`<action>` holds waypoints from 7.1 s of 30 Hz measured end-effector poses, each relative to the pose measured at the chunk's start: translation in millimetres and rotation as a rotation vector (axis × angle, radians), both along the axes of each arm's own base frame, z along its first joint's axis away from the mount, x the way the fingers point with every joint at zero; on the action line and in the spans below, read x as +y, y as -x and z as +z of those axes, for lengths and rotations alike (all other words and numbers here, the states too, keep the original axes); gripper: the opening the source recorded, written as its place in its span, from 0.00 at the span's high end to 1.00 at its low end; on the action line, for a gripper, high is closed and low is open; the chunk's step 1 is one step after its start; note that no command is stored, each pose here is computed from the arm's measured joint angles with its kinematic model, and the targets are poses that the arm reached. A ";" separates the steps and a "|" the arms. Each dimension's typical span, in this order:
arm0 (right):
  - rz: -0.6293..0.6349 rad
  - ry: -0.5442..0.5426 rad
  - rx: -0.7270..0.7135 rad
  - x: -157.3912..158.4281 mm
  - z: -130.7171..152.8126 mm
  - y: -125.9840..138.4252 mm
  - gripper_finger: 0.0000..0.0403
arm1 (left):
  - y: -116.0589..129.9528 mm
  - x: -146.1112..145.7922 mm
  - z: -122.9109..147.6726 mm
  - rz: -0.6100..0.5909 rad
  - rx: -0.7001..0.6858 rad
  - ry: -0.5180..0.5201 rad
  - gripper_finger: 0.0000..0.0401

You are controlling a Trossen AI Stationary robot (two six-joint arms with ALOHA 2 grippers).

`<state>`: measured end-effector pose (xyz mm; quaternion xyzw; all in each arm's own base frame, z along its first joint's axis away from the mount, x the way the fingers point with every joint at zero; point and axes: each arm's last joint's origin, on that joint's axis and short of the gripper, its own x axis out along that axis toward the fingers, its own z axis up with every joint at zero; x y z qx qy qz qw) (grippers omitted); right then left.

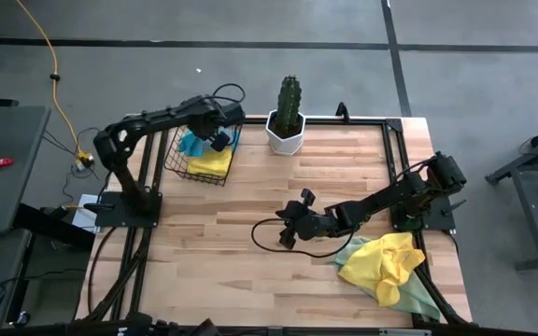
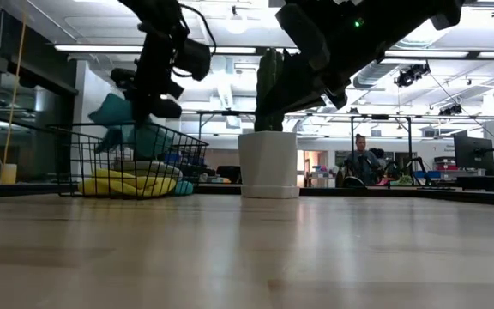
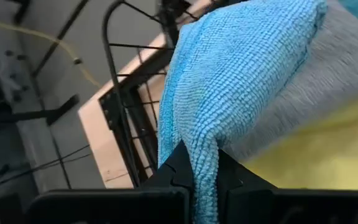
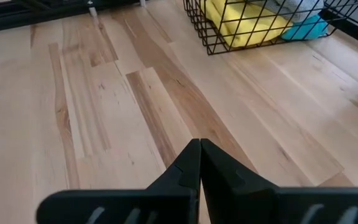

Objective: Fold microfiber towels
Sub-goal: Put the folded blue microfiber towel into the mesh basket, then fold the yellow microfiber towel on the table

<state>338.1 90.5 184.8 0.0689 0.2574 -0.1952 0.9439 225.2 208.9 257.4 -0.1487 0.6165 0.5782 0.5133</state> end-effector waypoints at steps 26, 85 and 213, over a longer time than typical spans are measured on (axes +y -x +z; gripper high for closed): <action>0.018 -0.022 0.003 0.8 -0.4 0.0 1.00 | -38.0 9.4 -84.5 -0.004 0.184 0.077 0.83; 0.319 -0.127 0.044 53.3 46.7 53.7 1.00 | 51.7 -249.3 -5.9 -1.398 -1.671 -0.458 0.54; 0.404 0.362 0.360 29.0 120.9 32.1 1.00 | 50.3 -246.8 -13.1 -1.339 -1.567 -0.468 0.54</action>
